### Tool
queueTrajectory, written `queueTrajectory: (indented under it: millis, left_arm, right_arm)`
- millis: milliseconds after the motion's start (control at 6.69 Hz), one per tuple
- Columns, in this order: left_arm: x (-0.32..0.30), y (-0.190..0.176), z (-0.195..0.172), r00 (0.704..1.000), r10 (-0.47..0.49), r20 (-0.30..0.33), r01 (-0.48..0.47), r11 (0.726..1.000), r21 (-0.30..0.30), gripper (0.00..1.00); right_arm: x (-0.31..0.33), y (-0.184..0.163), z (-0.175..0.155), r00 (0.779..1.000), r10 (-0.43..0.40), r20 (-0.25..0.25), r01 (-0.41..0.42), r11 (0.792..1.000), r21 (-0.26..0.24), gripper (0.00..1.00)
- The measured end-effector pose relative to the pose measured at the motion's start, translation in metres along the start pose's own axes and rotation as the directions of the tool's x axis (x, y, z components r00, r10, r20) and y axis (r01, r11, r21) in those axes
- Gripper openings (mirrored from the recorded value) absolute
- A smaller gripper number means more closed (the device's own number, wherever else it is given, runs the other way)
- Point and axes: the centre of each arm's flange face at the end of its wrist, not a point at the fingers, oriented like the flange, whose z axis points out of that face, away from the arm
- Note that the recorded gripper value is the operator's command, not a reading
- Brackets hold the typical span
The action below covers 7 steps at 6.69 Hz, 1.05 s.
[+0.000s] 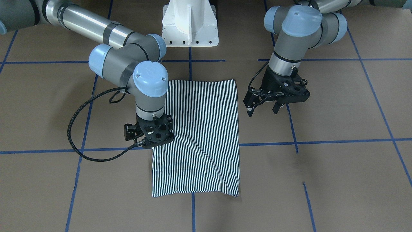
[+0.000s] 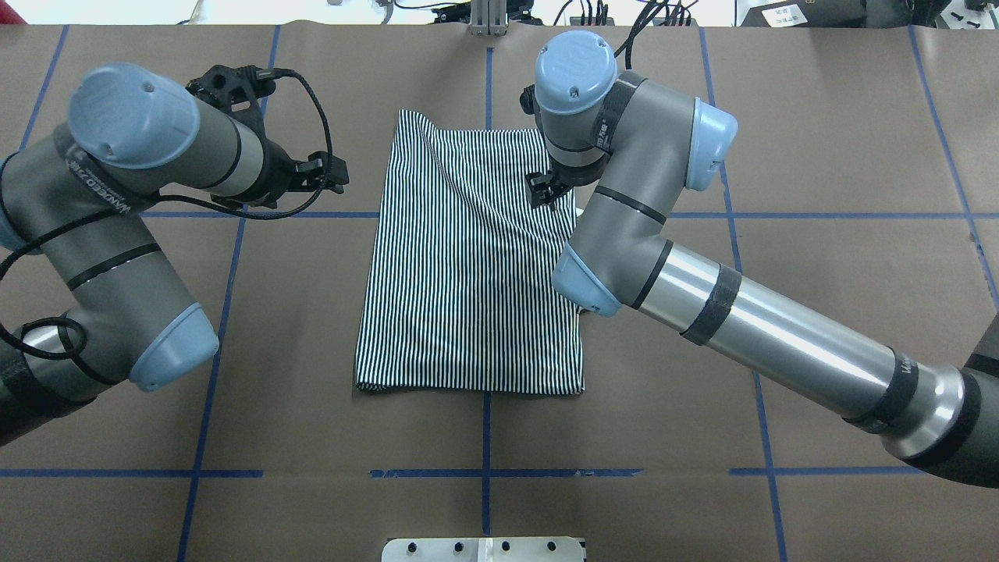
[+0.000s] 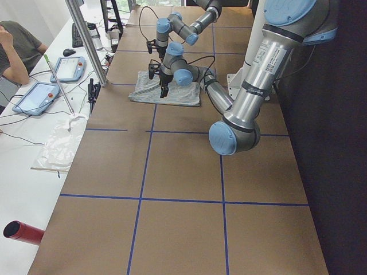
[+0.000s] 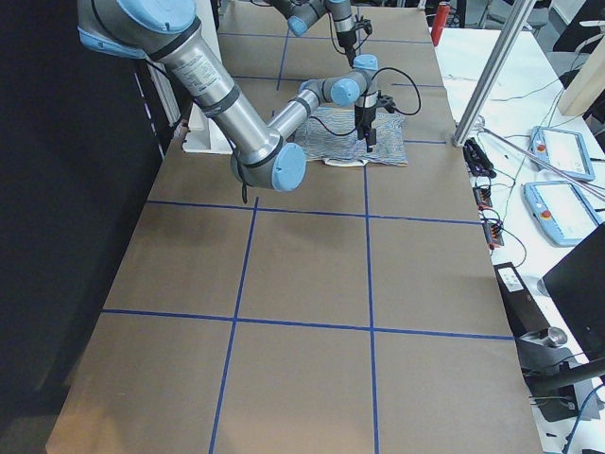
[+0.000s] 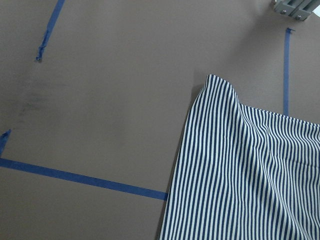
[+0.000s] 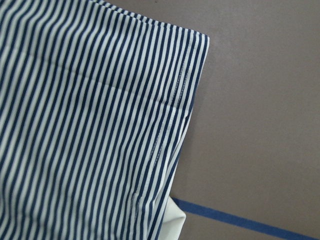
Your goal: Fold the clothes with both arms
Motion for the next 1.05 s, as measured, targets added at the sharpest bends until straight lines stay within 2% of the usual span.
queueTrajectory:
  millis: [149, 448, 747, 1046]
  left_arm:
    - [0.0, 0.018, 0.009, 0.997, -0.076, 0.008, 0.076, 0.996, -0.045, 1.0]
    - [0.025, 0.101, 0.044, 0.965, -0.25, 0.082, 0.259, 0.956, -0.136, 1.0]
    - [0.05, 0.168, 0.068, 0.924, -0.335, 0.184, 0.359, 0.925, -0.121, 1.0]
    - [0.051, 0.187, 0.082, 0.904, -0.362, 0.229, 0.391, 0.915, -0.097, 0.98]
  right_arm:
    - [0.005, 0.016, -0.01, 0.997, 0.046, 0.056, -0.045, 0.999, -0.014, 1.0]
    - [0.017, 0.051, -0.033, 0.978, 0.139, 0.154, -0.133, 0.99, -0.051, 1.0]
    - [0.018, 0.072, -0.054, 0.955, 0.214, 0.205, -0.204, 0.977, -0.07, 1.0]
    - [0.016, 0.077, -0.059, 0.946, 0.242, 0.215, -0.231, 0.97, -0.078, 1.0]
